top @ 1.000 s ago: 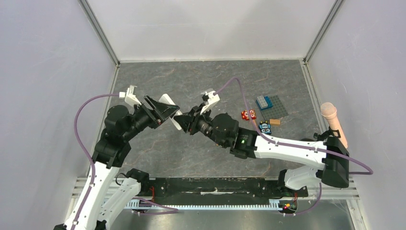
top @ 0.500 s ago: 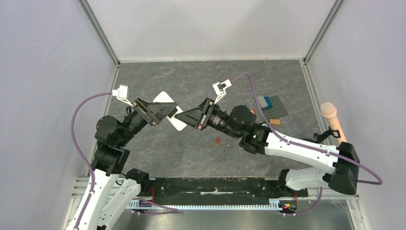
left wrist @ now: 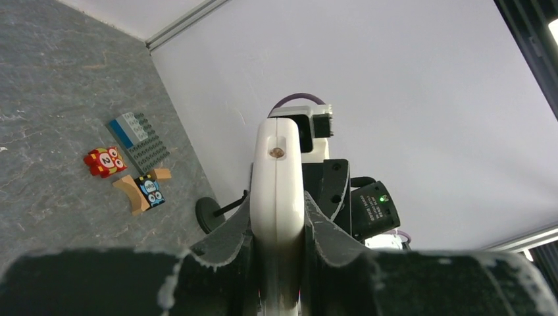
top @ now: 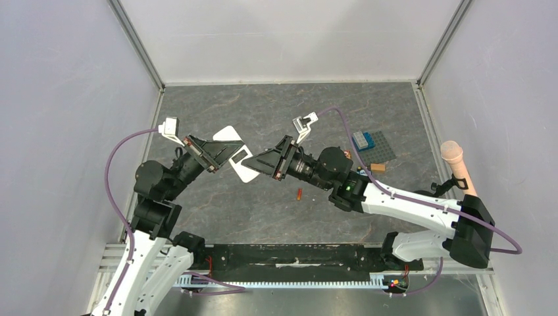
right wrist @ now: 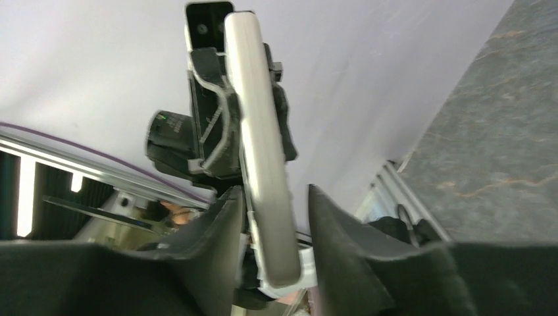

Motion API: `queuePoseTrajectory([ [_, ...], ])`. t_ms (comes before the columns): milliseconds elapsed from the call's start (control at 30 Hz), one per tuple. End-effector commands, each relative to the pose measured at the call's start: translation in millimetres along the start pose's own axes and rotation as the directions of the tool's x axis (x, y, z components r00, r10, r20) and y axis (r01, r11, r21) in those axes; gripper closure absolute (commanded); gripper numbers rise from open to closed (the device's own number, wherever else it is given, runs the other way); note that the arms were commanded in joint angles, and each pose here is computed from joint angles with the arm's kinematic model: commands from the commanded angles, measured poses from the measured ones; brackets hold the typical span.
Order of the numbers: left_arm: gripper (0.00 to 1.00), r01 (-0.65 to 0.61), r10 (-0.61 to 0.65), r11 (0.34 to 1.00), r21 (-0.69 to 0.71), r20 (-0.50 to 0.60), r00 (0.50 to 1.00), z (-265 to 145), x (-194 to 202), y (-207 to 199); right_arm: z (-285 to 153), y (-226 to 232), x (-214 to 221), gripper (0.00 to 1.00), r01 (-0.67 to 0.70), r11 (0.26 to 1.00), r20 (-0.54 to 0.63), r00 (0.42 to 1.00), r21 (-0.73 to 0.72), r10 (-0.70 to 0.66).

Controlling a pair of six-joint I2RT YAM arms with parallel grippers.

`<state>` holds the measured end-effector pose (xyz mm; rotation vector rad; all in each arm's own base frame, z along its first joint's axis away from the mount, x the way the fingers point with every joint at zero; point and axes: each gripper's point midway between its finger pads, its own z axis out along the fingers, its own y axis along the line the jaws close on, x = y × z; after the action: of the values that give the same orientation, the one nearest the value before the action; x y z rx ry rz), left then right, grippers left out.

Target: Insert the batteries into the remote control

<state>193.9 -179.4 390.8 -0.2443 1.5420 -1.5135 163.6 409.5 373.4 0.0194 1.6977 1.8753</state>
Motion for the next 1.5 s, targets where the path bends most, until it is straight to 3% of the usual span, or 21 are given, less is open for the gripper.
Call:
queuePoseTrajectory([
  [0,0.98,-0.042,0.042,0.999,0.020,0.007,0.999,0,-2,-4,-5,-11,-2,0.47,0.009,1.000,0.019,1.000,0.012,-0.010],
  [67,0.98,-0.019,0.019,1.000,0.004,0.035,0.999,0,-6,-1,-5,-15,-3,0.40,-0.002,1.000,0.031,1.000,0.020,0.002],
  [167,0.98,0.006,-0.007,1.000,0.003,0.078,0.997,-2,-12,-2,-3,-17,3,0.40,-0.043,0.999,0.029,0.999,0.009,0.043],
  [633,0.98,0.181,-0.186,0.982,0.052,0.124,0.975,-4,-18,-8,1,-44,33,0.65,-0.142,0.989,0.004,0.990,0.034,0.142],
  [1067,0.98,0.194,-0.193,0.981,0.014,0.163,0.968,2,-25,5,-20,-50,46,0.88,-0.117,0.993,-0.044,0.992,0.022,0.118],
  [1267,0.98,0.192,-0.189,0.981,-0.002,0.181,0.965,6,-29,10,-30,-49,50,0.95,-0.086,0.996,-0.064,0.994,0.002,0.086],
  [1467,0.98,0.211,-0.205,0.977,-0.008,0.210,0.956,7,-33,15,-38,-45,53,0.94,-0.068,0.997,-0.077,0.995,-0.049,0.064],
])
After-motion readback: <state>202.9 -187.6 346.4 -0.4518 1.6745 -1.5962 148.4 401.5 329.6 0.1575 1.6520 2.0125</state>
